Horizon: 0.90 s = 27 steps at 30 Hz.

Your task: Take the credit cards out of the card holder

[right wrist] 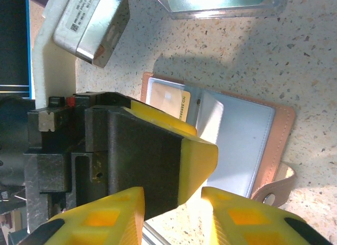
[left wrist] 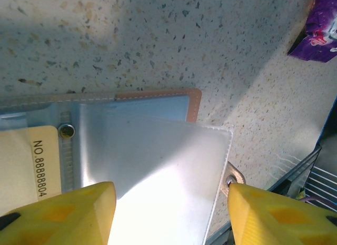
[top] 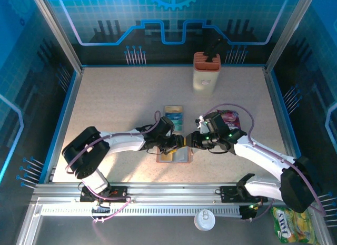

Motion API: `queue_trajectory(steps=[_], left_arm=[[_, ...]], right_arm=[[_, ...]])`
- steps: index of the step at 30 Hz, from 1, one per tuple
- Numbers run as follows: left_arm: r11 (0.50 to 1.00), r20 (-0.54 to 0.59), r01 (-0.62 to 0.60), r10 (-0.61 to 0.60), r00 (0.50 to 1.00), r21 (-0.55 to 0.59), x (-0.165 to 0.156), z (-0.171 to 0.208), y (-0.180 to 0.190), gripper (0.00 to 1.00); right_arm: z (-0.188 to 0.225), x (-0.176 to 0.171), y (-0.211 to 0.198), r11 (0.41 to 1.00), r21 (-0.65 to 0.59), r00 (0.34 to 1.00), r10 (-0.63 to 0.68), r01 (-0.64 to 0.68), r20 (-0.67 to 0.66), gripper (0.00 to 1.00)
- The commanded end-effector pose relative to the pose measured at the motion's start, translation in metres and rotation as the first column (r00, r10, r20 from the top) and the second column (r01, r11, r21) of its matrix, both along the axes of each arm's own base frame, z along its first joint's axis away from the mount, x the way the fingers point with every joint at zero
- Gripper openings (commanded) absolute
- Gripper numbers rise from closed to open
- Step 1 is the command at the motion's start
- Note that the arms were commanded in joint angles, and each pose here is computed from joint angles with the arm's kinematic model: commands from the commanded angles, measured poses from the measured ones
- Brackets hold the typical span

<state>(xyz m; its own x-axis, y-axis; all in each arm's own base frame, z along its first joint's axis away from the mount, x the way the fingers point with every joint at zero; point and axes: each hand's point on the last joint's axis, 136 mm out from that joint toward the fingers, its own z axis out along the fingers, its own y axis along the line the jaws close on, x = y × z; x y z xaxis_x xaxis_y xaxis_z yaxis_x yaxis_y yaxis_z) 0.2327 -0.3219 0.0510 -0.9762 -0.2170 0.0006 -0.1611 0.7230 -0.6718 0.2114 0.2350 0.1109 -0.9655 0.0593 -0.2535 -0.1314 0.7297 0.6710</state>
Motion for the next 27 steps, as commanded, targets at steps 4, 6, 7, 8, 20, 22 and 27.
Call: queue_trajectory(steps=[4, 6, 7, 8, 20, 22, 27], left_arm=[[1.000, 0.040, -0.011, 0.011, 0.999, 0.008, 0.008, 0.013, 0.009, 0.58], [1.000, 0.040, -0.017, 0.016, 0.999, 0.010, 0.008, 0.012, 0.012, 0.58], [1.000, 0.045, -0.016, 0.016, 0.999, 0.005, 0.008, 0.013, 0.013, 0.59], [1.000, 0.049, -0.015, 0.015, 0.999, 0.002, 0.008, 0.014, 0.013, 0.60], [0.992, 0.060, 0.029, -0.022, 0.998, -0.119, 0.017, 0.027, -0.017, 0.62], [0.991, 0.058, 0.035, -0.028, 0.998, -0.129, 0.017, 0.027, -0.022, 0.62], [0.990, 0.050, 0.048, -0.042, 0.998, -0.130, 0.015, 0.023, -0.028, 0.62]], right_arm=[[-0.001, 0.002, -0.002, 1.000, -0.008, 1.000, -0.003, 0.003, -0.012, 0.35], [-0.002, 0.001, 0.000, 1.000, -0.005, 1.000, 0.001, -0.001, -0.016, 0.35], [-0.001, 0.002, 0.001, 1.000, -0.005, 1.000, 0.003, -0.003, -0.015, 0.35], [-0.002, 0.001, 0.001, 1.000, -0.006, 1.000, 0.003, -0.003, -0.018, 0.35], [0.008, 0.003, -0.014, 0.998, -0.048, 0.998, -0.043, 0.045, 0.038, 0.35], [0.012, 0.004, -0.021, 0.996, -0.059, 0.996, -0.064, 0.068, 0.062, 0.35], [0.017, 0.005, -0.030, 0.994, -0.053, 0.991, -0.094, 0.099, 0.091, 0.36]])
